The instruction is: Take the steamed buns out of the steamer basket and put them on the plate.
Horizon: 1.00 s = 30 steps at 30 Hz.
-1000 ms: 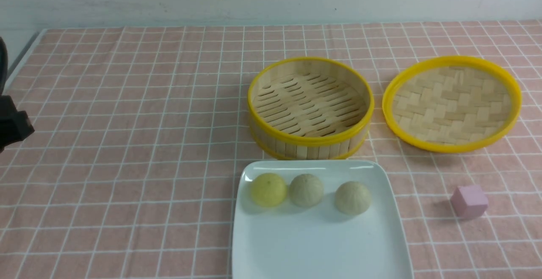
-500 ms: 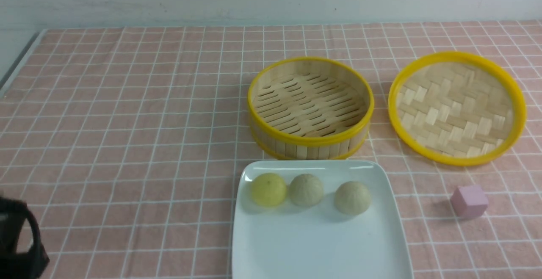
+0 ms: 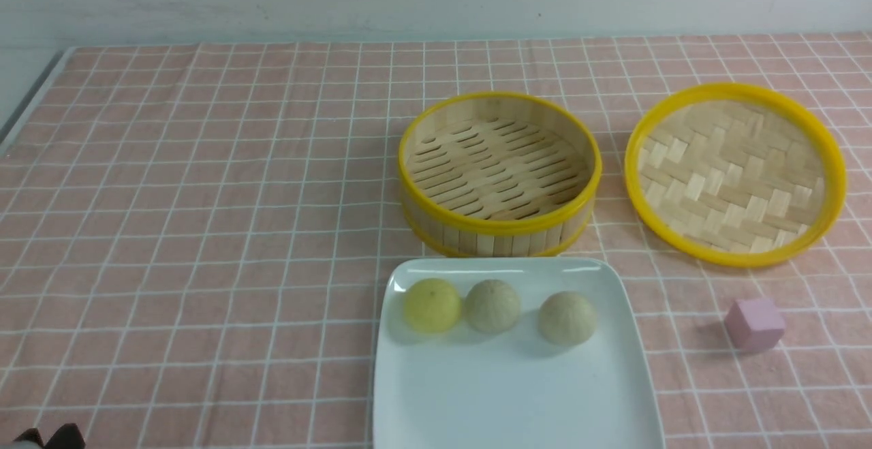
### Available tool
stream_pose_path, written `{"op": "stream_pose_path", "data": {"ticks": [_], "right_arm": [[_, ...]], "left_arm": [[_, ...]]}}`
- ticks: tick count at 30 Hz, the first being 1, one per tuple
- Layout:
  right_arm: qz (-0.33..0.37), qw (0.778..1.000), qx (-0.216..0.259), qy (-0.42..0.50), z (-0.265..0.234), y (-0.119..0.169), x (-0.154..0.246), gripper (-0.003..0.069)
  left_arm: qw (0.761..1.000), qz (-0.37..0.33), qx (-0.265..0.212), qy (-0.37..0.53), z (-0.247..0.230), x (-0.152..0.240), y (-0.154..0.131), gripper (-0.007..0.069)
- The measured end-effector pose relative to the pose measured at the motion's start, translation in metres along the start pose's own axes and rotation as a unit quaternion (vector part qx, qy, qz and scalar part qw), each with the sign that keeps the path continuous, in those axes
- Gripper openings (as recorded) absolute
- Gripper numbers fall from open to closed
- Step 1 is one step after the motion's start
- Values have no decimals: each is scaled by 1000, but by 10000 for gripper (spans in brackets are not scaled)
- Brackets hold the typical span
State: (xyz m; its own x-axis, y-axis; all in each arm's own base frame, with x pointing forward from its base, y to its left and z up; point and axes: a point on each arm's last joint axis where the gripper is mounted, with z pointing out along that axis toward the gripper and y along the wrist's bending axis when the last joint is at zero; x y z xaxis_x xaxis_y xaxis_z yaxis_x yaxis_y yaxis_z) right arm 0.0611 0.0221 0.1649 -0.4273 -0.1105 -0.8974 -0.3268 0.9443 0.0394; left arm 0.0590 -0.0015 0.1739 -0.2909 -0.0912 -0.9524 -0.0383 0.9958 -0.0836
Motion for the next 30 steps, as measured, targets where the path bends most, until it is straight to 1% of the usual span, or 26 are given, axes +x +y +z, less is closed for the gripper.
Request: {"op": "stream_pose_path", "data": {"ticks": [3, 14, 30], "right_arm": [[0, 1000, 0, 0, 0, 0, 0, 495], [0, 1000, 0, 0, 0, 0, 0, 495], [-1, 1000, 0, 0, 0, 0, 0, 495]], "left_arm": [[1000, 2, 4, -9, -3, 1, -1, 243], [1000, 22, 4, 2, -6, 3, -1, 243], [1000, 22, 4, 2, -6, 4, -1, 243]]}}
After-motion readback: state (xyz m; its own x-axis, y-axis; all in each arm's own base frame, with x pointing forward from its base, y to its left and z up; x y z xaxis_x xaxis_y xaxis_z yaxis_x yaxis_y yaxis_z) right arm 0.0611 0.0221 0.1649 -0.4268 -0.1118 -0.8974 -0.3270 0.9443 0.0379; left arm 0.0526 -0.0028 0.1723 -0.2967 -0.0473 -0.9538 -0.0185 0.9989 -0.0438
